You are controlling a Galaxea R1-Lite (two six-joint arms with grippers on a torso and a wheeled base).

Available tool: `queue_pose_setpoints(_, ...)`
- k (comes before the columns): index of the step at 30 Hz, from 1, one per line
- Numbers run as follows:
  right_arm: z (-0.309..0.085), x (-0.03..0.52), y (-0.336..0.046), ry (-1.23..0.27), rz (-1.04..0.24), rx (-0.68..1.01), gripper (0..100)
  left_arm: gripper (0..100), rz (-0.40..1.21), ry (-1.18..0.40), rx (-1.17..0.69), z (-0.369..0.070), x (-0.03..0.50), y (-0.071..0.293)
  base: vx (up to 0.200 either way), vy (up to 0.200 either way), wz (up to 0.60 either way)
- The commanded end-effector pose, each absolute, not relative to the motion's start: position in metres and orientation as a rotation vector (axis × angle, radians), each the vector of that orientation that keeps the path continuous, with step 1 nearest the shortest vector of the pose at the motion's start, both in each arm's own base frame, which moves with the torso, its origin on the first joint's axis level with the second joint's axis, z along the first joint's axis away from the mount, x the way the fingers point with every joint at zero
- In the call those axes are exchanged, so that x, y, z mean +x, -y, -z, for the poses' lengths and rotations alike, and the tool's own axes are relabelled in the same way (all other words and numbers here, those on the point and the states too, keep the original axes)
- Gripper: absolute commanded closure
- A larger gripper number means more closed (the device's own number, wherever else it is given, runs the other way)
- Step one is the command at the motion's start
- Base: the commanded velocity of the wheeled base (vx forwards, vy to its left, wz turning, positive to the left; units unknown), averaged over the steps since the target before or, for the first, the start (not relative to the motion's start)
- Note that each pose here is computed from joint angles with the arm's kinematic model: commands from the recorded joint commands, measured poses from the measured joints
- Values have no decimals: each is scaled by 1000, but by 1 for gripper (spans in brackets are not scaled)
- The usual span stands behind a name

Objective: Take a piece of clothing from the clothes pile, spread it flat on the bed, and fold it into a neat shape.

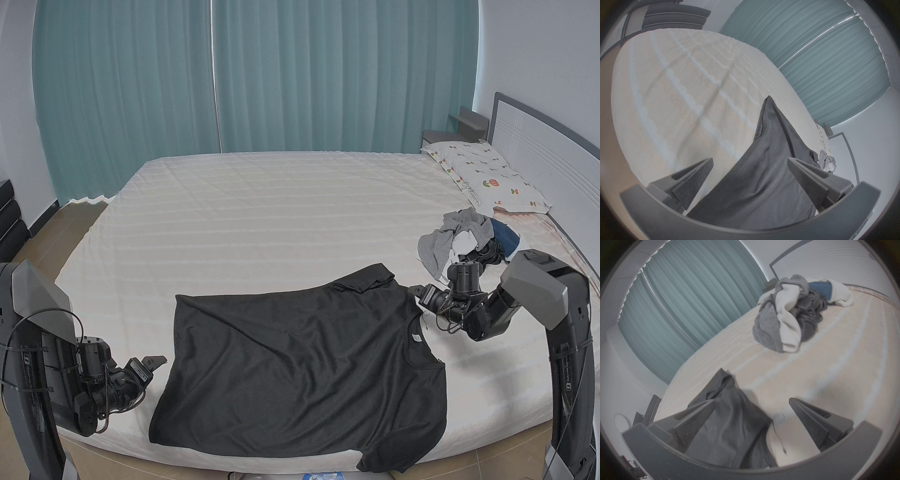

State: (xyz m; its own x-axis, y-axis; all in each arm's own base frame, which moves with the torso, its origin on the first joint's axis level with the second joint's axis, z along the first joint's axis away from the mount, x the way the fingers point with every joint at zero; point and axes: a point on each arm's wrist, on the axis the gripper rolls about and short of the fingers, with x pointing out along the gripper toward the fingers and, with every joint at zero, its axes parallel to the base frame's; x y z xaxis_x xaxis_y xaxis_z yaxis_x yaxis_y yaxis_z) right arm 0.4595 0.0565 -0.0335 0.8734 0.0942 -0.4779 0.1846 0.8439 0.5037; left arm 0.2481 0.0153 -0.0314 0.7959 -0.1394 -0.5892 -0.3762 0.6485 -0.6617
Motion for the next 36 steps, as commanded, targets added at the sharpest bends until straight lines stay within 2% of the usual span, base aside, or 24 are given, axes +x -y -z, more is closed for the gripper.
queue_pose_setpoints(1, -22, 389, -48, -577, 58, 646, 0, 0, -136, -631, -866, 28, 250, -16, 0, 0, 0)
queue_pose_setpoints(7, -33, 330, -45, -664, 113, 744, 0, 0, -138, -626, -871, 28, 251, -16, 0, 0, 0)
queue_pose_setpoints(8, -33, 302, -42, -719, 109, 774, 0, 0, -140, -634, -873, 28, 249, -16, 0, 0, 0)
queue_pose_setpoints(12, -25, 272, -37, -776, 55, 847, 0, 0, -144, -637, -881, 28, 248, -17, 0, 150, 0)
queue_pose_setpoints(18, -3, 263, -34, -790, 11, 942, 0, 0, -146, -645, -878, 30, 248, -17, 0, 200, 0)
queue_pose_setpoints(23, 16, 262, -30, -727, -21, 954, 0, 0, -143, -640, -870, 30, 249, -17, 0, 0, 0)
queue_pose_setpoints(36, 25, 261, -31, -746, -35, 964, 0, 0, -145, -648, -868, 29, 245, -15, 0, 0, 0)
